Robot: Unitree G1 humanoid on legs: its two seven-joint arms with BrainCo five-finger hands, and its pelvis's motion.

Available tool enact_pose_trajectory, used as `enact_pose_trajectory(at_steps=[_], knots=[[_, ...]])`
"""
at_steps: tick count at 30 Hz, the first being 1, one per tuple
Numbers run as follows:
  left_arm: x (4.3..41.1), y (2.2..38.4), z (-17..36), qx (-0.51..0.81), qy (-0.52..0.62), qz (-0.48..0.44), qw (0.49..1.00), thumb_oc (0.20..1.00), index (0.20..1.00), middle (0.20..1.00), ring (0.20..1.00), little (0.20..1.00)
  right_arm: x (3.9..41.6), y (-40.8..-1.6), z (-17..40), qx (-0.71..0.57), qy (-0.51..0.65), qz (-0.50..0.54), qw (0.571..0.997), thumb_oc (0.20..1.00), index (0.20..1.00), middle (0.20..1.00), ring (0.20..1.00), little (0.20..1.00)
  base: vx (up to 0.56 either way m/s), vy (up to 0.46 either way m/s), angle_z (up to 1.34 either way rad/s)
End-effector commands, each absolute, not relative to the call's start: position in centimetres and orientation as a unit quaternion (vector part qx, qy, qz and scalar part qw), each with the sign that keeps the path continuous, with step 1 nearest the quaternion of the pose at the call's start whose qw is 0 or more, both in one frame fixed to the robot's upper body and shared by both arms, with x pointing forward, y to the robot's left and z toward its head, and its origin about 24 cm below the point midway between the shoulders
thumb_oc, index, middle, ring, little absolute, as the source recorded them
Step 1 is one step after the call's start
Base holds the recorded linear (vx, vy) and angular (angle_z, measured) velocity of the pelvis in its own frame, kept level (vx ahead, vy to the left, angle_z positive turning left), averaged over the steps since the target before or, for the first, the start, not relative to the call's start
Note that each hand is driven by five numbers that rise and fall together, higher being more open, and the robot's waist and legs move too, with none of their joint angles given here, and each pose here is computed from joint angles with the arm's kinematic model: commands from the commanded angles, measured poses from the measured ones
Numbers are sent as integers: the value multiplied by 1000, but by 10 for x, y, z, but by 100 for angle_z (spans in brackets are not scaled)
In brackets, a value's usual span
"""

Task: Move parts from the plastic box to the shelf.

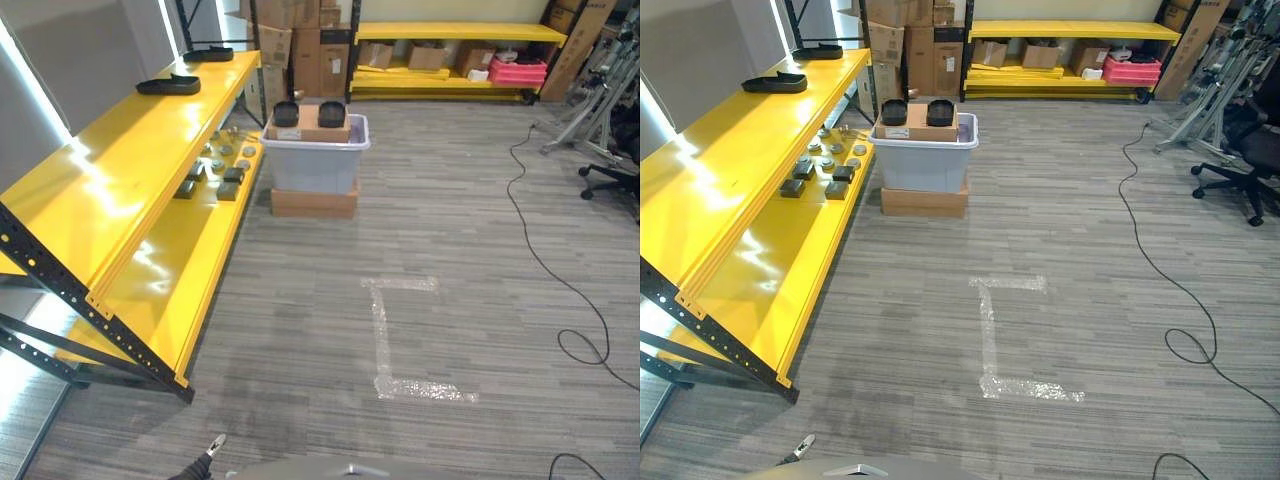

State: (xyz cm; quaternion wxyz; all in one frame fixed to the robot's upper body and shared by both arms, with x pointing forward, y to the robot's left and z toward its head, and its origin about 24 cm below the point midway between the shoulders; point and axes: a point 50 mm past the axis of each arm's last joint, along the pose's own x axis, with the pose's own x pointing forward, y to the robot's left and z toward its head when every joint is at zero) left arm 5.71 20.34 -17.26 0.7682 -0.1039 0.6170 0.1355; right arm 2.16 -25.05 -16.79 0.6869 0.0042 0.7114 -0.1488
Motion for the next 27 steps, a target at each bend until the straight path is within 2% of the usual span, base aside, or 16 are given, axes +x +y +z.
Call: enact_pose_trajectory(at_steps=[1, 3, 8, 9, 10, 13, 19, 27], knots=[[78, 194, -171, -123, 593, 121, 786, 1000, 1000, 1000, 1000, 1000, 26, -257, -166, 7, 694, -170, 700, 1000, 1000, 1000, 1000, 1000, 0, 0, 0], [87, 195, -169, -122, 570, 116, 804, 1000, 1000, 1000, 1000, 1000, 41, -261, -164, 16, 658, -182, 731, 1000, 1000, 1000, 1000, 1000, 0, 0, 0], [112, 194, -160, -141, 521, 103, 835, 1000, 1000, 1000, 1000, 1000, 71, -268, -158, 10, 598, -191, 779, 1000, 1000, 1000, 1000, 1000, 0, 0, 0], [128, 196, -153, -150, 493, 99, 851, 1000, 1000, 1000, 1000, 1000, 89, -272, -153, 16, 561, -194, 805, 1000, 1000, 1000, 1000, 1000, 0, 0, 0], [128, 196, -153, -150, 493, 99, 851, 1000, 1000, 1000, 1000, 1000, 89, -272, -153, 16, 561, -195, 805, 1000, 1000, 1000, 1000, 1000, 0, 0, 0], [163, 199, -132, -157, 438, 91, 881, 1000, 1000, 1000, 1000, 1000, 134, -267, -138, 22, 489, -191, 851, 1000, 1000, 1000, 1000, 1000, 0, 0, 0], [180, 200, -118, -165, 410, 108, 890, 1000, 1000, 1000, 1000, 1000, 168, -242, -121, 17, 466, -164, 869, 1000, 1000, 1000, 1000, 1000, -15, 12, -3], [163, 206, -128, -133, 443, 148, 874, 1000, 1000, 1000, 1000, 1000, 172, -227, -117, 13, 465, -155, 871, 1000, 1000, 1000, 1000, 1000, -13, 82, -10]])
